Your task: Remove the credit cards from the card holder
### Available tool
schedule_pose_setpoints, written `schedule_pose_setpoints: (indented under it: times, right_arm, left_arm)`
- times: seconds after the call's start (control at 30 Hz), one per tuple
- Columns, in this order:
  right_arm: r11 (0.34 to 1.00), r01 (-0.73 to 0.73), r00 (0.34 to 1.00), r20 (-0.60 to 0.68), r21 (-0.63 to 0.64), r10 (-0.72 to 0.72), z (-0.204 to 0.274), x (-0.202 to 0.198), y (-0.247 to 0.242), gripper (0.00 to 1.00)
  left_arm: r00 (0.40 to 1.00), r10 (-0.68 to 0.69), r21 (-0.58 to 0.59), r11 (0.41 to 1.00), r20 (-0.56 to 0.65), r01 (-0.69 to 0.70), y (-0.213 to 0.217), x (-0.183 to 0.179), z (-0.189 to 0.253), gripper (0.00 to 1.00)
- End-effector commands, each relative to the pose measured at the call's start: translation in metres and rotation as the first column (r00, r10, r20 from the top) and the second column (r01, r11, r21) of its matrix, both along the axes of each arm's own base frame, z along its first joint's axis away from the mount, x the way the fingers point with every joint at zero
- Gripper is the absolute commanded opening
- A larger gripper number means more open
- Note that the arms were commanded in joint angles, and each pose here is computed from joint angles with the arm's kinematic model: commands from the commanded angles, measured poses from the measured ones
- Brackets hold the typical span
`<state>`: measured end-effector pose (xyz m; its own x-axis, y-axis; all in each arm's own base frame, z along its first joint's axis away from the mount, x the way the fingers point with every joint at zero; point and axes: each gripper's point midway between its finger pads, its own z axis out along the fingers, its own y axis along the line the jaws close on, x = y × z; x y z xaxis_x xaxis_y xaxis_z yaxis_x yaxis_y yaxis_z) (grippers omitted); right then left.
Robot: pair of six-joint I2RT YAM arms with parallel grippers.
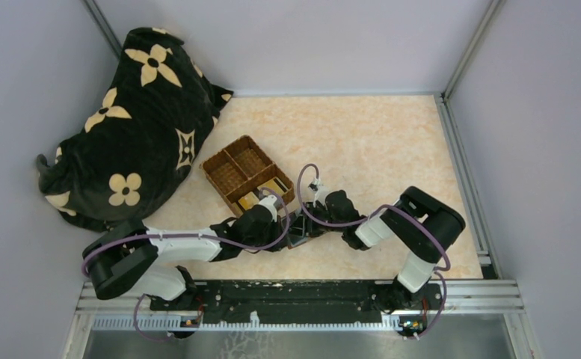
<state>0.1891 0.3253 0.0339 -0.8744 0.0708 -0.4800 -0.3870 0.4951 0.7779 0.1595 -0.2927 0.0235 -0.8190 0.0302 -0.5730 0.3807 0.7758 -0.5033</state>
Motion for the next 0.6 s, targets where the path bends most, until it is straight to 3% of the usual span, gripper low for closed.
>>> schedule_pose_setpoints:
  times: [0.0,0.57]
  right_arm:
    - [0.999,-0.041,0.997,0.059,0.014,0.040,0.017,0.002,0.007,0.31]
    - [0.994,0.055,0.994,0.105,-0.097,-0.044,0.029,0.025,-0.042,0.28]
  left_arm:
    - [1.000,0.015,0.019,1.000,-0.008,-0.015,0.009,-0.005,-0.005,0.00]
    - [1.000,-0.006,0.001,1.000,-0.026,0.006,0.001,-0.007,-0.009,0.00]
